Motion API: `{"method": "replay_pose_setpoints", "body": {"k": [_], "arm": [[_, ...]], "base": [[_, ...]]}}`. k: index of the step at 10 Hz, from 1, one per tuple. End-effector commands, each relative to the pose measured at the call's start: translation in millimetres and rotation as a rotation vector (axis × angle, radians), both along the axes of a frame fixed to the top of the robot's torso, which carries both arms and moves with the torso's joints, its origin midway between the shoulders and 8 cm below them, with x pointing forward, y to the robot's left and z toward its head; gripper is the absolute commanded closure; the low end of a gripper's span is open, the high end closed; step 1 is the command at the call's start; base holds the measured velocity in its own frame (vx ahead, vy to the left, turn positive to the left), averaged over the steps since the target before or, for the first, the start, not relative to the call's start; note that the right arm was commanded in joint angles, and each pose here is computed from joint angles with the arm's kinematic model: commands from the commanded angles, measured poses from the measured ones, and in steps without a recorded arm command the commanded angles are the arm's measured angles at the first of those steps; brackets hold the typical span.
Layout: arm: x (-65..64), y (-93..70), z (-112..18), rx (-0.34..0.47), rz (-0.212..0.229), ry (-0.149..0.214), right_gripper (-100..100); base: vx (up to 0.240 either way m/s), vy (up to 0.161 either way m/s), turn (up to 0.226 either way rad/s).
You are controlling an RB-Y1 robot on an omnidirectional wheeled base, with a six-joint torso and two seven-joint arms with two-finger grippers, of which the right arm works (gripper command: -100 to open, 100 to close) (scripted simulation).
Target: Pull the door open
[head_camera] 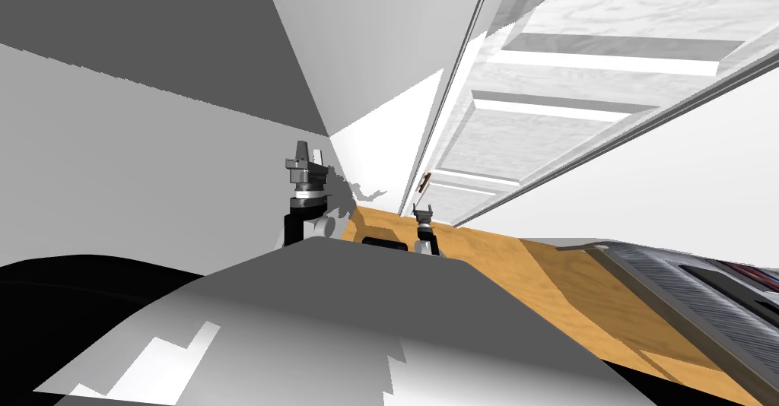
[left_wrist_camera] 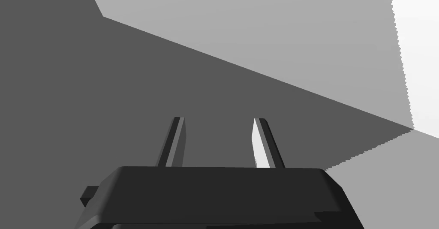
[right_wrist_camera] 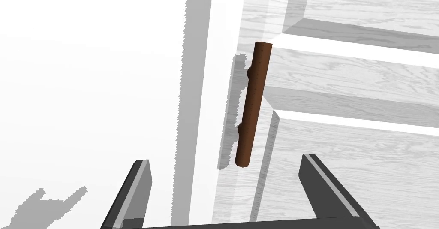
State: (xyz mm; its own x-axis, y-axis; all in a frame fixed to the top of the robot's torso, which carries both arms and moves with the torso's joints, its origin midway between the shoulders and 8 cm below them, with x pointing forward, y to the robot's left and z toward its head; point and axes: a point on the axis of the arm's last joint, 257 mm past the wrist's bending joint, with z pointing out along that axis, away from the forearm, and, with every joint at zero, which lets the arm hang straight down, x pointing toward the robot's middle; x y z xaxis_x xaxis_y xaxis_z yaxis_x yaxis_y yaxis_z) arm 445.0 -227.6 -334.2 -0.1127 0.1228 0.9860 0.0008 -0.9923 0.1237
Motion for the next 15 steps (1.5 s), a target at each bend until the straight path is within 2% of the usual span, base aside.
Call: {"method": "replay_pose_setpoints", "body": {"k": [1, 2, 5, 8, 12, 13, 14, 15], "arm": [[-0.7, -5.4, -8.3, 0.02, -0.005, 0.016, -100], [-1.6, -12.4, -17.9, 0.041, -0.012, 0.034, -100], [-3.1, -22.5, -29.8, 0.067, -0.024, 0.057, -100], [-5.8, -40.3, -46.8, 0.104, -0.047, 0.09, -100], [-7.8, -52.9, -56.5, 0.126, -0.064, 0.108, -100], [-8.1, -49.4, -54.6, 0.12, -0.06, 0.104, -100], [-13.8, -75.5, -57.7, 0.125, -0.09, 0.107, -100], [-17.1, -89.5, -58.9, 0.126, -0.106, 0.108, -100]], "base": [[0.099, -0.023, 0.006], [0.123, -0.044, 0.013], [0.118, -0.025, 0.008], [0.141, -0.022, 0.007], [0.11, -0.027, 0.002], [0.053, -0.019, 0.003], [0.089, 0.096, 0.193], [0.155, 0.164, 0.25]]}}
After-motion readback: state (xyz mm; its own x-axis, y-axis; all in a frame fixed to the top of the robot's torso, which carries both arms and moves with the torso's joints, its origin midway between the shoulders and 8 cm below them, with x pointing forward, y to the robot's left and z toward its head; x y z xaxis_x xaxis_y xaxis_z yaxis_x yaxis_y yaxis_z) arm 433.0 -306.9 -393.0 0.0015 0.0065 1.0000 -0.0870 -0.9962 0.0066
